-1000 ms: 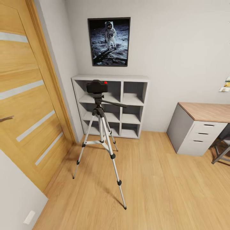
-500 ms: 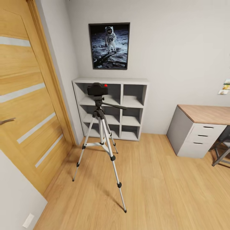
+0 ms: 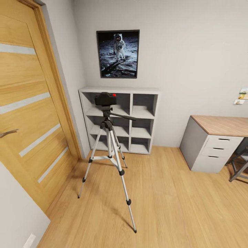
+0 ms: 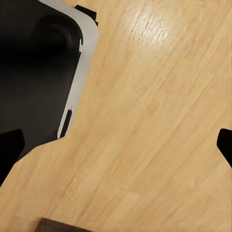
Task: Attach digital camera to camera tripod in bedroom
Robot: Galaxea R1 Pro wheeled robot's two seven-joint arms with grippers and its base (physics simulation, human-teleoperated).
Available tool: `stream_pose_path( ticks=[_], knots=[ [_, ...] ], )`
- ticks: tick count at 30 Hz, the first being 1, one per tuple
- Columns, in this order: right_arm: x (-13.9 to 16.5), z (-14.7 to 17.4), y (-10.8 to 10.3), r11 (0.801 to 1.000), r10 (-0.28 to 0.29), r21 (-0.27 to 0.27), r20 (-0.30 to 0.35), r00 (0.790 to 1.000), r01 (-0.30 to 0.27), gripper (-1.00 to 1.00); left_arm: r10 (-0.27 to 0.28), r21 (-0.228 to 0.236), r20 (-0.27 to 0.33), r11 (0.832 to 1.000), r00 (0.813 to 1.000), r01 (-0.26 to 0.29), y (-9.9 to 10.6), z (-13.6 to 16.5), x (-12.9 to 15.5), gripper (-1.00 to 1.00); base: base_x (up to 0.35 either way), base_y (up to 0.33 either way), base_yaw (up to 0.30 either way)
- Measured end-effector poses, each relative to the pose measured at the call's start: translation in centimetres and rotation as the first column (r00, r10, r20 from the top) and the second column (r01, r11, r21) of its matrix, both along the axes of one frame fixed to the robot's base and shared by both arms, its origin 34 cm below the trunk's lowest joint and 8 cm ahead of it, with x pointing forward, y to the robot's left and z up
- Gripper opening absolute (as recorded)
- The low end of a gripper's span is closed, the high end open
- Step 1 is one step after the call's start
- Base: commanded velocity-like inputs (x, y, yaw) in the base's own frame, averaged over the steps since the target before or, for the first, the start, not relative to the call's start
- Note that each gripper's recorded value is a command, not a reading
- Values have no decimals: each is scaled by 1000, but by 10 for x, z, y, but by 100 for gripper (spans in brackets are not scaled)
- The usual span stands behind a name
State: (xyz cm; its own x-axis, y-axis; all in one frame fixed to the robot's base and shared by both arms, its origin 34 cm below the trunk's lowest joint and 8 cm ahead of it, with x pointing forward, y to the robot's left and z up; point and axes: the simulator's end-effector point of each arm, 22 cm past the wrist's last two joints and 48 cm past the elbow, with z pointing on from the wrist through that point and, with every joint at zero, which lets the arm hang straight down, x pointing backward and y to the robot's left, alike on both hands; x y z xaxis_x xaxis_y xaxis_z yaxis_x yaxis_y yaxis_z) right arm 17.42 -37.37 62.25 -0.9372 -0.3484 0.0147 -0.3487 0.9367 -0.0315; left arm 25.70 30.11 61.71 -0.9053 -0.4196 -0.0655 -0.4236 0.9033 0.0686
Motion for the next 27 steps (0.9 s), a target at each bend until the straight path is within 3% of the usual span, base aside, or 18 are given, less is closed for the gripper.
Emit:
stream_pose_path(
  ticks=[27],
  knots=[
    [15, 3, 1, 1000, -2, 9, 36, 999, 1, 100, 0, 0, 43, 1000, 999, 0, 0, 7, 16, 100, 0, 0, 0]
  ],
)
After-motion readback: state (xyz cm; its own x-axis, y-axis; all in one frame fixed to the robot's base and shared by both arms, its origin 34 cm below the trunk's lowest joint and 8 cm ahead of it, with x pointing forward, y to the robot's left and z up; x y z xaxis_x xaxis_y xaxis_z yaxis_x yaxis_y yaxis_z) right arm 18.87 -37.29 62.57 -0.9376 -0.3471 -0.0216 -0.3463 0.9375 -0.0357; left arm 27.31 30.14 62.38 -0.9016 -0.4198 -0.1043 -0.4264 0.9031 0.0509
